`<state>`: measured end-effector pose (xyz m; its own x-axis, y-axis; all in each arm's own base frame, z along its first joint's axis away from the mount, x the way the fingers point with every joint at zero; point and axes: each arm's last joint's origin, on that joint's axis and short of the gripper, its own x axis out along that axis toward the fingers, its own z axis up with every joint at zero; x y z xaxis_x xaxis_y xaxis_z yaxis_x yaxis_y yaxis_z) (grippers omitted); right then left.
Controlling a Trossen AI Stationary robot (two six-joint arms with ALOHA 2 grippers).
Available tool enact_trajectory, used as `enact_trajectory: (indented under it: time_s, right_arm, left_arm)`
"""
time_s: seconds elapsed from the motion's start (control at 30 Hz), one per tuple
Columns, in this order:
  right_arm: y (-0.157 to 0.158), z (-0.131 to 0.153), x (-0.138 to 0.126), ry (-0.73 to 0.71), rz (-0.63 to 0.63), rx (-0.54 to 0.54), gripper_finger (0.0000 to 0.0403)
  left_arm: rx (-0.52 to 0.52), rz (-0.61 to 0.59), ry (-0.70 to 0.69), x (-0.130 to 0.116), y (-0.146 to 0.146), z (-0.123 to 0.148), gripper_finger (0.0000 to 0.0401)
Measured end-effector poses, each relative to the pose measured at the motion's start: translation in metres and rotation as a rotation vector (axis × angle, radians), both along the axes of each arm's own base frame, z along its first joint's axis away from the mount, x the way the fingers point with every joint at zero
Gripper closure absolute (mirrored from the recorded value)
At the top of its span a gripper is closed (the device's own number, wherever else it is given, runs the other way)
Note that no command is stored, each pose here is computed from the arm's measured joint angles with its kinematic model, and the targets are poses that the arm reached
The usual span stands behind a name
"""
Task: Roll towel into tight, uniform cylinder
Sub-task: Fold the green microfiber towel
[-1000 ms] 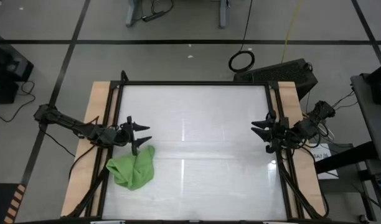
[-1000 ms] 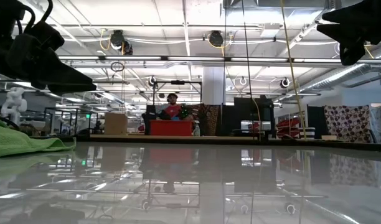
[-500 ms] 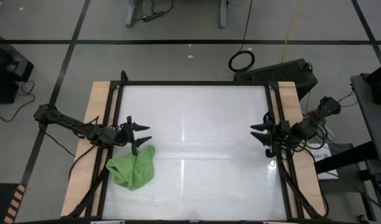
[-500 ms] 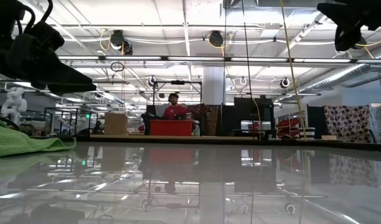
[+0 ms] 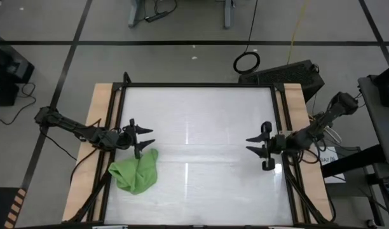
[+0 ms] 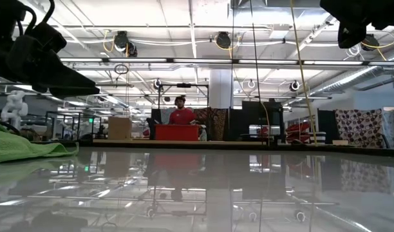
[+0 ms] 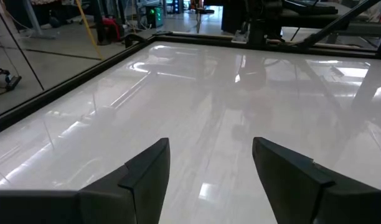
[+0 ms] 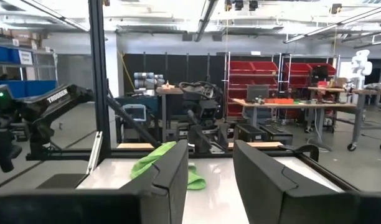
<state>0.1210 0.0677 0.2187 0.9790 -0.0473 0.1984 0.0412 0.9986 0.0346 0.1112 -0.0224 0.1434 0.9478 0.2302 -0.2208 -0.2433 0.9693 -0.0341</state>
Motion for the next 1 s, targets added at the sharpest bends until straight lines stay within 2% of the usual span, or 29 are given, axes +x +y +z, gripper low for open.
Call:
enact_trajectory:
  time_s: [0.23,0.57,1.0]
  right_arm:
    - [0.016,0.012,0.021,0.061,0.0,-0.046,0.0284]
    - [0.048,0.031,0.065,0.271,0.004,-0.143,0.0284]
    - [0.08,0.021,0.105,0.383,0.052,-0.252,0.0284]
  left_arm:
    - [0.0,0.0,0.001,0.0,0.0,0.0,0.0166]
    - [0.0,0.0,0.0,0.0,0.0,0.0,0.0166]
    - [0.004,-0.003,-0.005,0.0,0.0,0.002,0.0166]
